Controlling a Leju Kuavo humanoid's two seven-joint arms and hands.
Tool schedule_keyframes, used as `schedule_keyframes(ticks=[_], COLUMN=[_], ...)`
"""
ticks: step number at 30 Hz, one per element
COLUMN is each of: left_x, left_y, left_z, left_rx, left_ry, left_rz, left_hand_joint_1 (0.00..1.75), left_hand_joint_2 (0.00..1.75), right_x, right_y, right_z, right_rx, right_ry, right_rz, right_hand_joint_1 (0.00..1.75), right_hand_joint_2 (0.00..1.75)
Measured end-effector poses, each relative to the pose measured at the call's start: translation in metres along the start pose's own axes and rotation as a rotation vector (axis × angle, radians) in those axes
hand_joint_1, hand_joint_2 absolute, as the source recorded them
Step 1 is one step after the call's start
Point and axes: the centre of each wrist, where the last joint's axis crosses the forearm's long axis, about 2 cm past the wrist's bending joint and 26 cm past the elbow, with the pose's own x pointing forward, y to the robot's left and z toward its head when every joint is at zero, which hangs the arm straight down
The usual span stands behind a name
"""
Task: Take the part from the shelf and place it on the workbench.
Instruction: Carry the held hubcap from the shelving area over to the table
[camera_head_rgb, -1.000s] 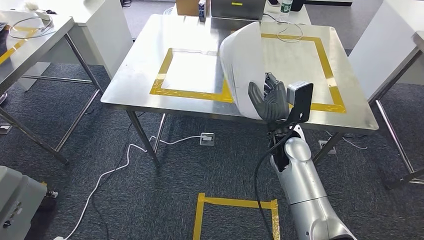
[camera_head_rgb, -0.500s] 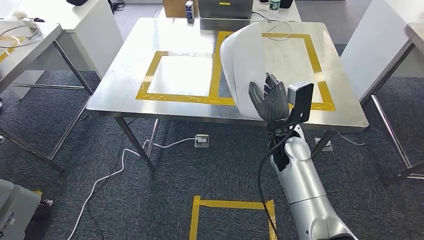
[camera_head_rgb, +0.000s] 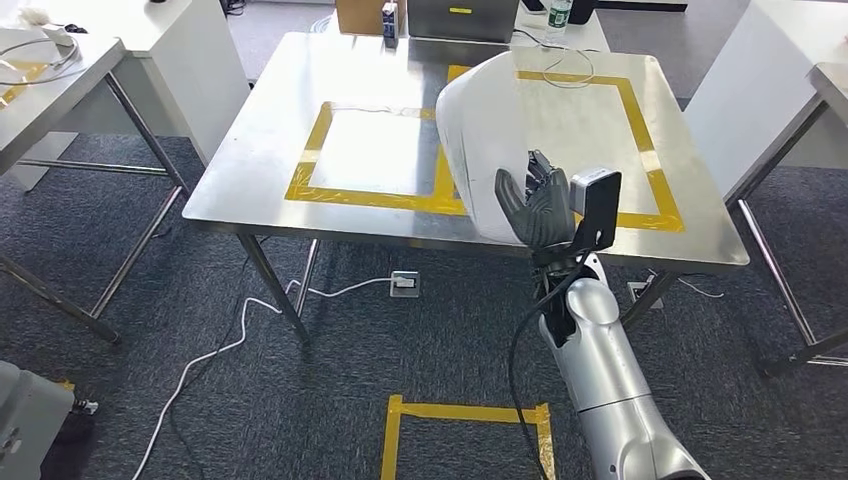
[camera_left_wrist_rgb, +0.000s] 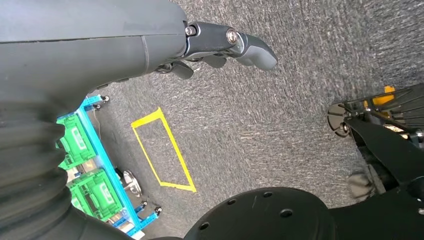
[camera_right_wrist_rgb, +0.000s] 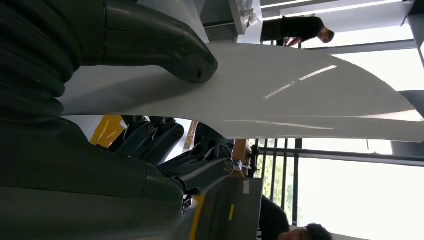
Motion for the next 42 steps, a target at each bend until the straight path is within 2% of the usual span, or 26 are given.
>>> schedule_keyframes(ticks=[42], left_x=[-0.0007], left_y=[-0.0005], left_z=[-0.0003], left_rx=[-0.003], left_ry=[0.009], left_rz=[-0.019], left_hand_joint_1=[0.0], left_hand_joint_2=[1.75], right_x=[0.0058], right_y=[0.0003], right_z=[-0.0085], right_rx=[0.009], right_ry=[-0.021], right_rz=[0.013], right_hand_joint_1=[1.75], right_hand_joint_2=[1.75])
